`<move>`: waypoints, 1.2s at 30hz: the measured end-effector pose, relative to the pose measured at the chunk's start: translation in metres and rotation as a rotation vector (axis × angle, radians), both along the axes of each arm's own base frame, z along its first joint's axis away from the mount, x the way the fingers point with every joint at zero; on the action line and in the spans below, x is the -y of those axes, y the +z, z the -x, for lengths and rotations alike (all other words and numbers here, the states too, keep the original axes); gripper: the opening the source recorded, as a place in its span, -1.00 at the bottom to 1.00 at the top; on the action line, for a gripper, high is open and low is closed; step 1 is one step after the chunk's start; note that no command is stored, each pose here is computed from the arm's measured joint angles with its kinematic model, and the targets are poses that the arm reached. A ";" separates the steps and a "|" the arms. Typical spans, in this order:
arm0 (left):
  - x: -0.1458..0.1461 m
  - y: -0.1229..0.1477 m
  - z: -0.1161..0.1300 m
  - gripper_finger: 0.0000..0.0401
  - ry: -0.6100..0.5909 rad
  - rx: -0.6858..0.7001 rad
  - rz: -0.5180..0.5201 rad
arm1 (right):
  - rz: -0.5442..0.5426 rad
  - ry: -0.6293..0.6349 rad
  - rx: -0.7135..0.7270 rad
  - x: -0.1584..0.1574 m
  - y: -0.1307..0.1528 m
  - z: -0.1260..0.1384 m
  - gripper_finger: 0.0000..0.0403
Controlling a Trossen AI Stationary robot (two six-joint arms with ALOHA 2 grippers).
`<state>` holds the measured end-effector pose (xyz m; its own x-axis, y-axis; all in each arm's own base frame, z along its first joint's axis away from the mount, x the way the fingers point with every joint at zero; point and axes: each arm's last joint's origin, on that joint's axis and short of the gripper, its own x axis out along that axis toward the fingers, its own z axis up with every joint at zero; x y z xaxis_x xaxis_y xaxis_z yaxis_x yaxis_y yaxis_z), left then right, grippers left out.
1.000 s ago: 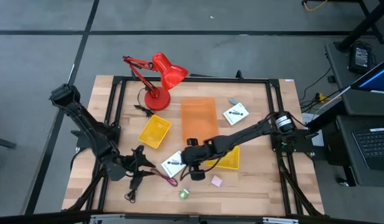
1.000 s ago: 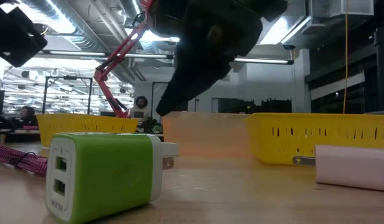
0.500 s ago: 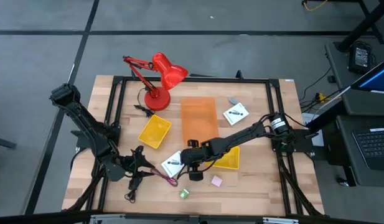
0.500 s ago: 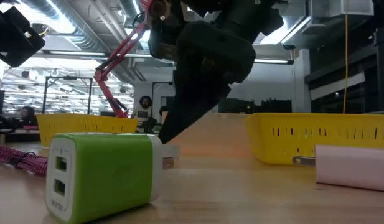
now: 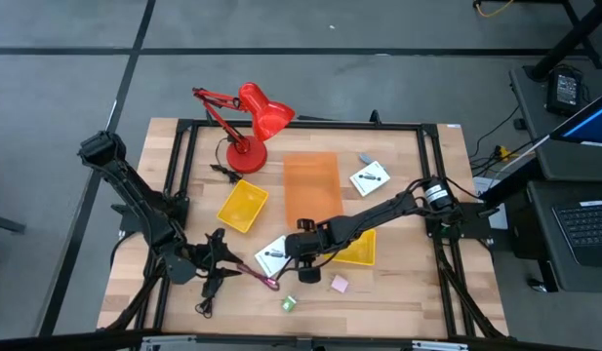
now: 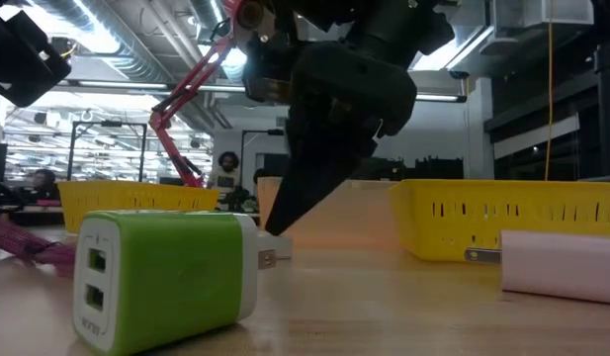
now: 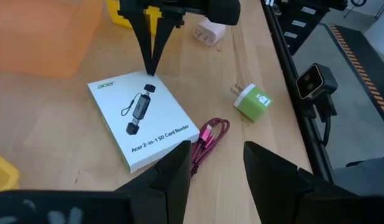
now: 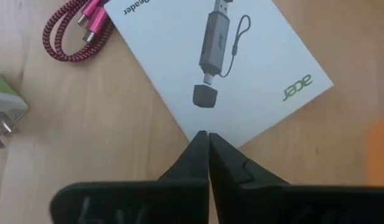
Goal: Pick and place items into bin
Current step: Put the bottom card reader box into the orange bin
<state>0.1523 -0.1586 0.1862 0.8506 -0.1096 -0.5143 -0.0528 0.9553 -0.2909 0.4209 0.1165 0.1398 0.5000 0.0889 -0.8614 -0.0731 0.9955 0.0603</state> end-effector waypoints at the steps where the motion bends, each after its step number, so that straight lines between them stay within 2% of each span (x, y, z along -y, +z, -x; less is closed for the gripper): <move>1: 0.000 0.000 0.000 -0.29 0.005 -0.001 0.007 | 0.000 0.003 -0.003 0.000 -0.002 -0.001 -1.00; 5: 0.000 0.000 0.000 -0.29 0.016 -0.003 0.027 | -0.010 0.033 0.008 -0.002 -0.012 -0.005 -1.00; 13: -0.001 -0.001 0.001 -0.29 0.071 -0.024 0.087 | -0.020 0.062 0.049 -0.002 -0.011 -0.008 -1.00; 19: -0.007 -0.009 0.005 -0.26 0.231 -0.097 0.204 | -0.024 0.064 0.048 -0.003 -0.011 -0.008 -1.00; 26: -0.019 -0.017 0.007 -0.13 0.428 -0.178 0.310 | -0.024 0.070 0.061 -0.003 -0.011 -0.009 -1.00; 36: -0.032 -0.019 -0.007 -0.02 0.492 -0.281 0.434 | -0.017 0.091 0.079 -0.004 -0.011 -0.011 -1.00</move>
<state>0.1598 -0.1270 0.1671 0.6954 0.0086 -0.7186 -0.5771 0.6026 -0.5512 0.4314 0.1201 0.1287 0.5558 0.1511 -0.8174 -0.1681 0.9835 0.0675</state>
